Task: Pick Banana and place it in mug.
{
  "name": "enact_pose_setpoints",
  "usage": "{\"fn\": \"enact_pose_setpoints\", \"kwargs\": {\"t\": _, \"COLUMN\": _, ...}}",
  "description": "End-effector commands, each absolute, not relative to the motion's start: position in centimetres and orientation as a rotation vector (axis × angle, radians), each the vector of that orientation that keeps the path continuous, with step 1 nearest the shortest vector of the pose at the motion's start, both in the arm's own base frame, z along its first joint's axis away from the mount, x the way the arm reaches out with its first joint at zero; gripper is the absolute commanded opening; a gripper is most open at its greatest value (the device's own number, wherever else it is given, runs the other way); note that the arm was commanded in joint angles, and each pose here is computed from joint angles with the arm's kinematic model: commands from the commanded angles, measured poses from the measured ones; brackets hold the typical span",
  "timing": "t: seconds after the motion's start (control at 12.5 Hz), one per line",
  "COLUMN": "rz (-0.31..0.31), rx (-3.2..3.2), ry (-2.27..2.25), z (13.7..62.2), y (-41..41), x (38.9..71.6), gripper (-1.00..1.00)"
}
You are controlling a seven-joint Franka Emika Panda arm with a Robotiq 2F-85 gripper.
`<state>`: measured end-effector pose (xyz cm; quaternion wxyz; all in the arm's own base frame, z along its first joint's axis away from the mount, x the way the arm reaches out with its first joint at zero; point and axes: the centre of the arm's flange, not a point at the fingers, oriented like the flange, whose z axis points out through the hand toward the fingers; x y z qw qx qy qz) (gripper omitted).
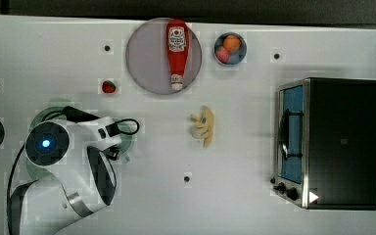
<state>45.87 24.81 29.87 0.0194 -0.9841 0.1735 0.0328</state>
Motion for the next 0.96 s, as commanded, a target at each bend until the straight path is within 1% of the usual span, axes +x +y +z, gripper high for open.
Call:
{"fn": "enact_pose_setpoints", "kwargs": {"t": 0.08, "rz": 0.010, "rx": -3.006, "ry": 0.630, "z": 32.3, "y": 24.2, "x": 47.2, "gripper": 1.00}}
{"fn": "enact_pose_setpoints", "kwargs": {"t": 0.24, "rz": -0.072, "rx": -2.965, "ry": 0.716, "z": 35.5, "y": 22.5, "x": 48.9, "gripper": 1.00}}
{"fn": "enact_pose_setpoints", "kwargs": {"t": 0.4, "rz": -0.133, "rx": -2.939, "ry": 0.805, "z": 40.2, "y": 19.5, "x": 50.6, "gripper": 1.00}}
{"fn": "enact_pose_setpoints", "kwargs": {"t": 0.56, "rz": -0.133, "rx": -2.927, "ry": 0.920, "z": 45.8, "y": 15.4, "x": 51.7, "gripper": 1.00}}
{"fn": "enact_pose_setpoints", "kwargs": {"t": 0.64, "rz": -0.117, "rx": -2.913, "ry": 1.005, "z": 49.5, "y": 12.4, "x": 52.1, "gripper": 1.00}}
{"fn": "enact_pose_setpoints", "kwargs": {"t": 0.72, "rz": -0.098, "rx": -2.902, "ry": 1.070, "z": 52.0, "y": 10.0, "x": 52.1, "gripper": 1.00}}
{"fn": "enact_pose_setpoints", "kwargs": {"t": 0.88, "rz": -0.050, "rx": -2.876, "ry": 1.196, "z": 56.0, "y": 4.9, "x": 51.9, "gripper": 1.00}}
{"fn": "enact_pose_setpoints", "kwargs": {"t": 0.96, "rz": -0.044, "rx": -2.857, "ry": 1.249, "z": 57.7, "y": 2.8, "x": 51.8, "gripper": 1.00}}
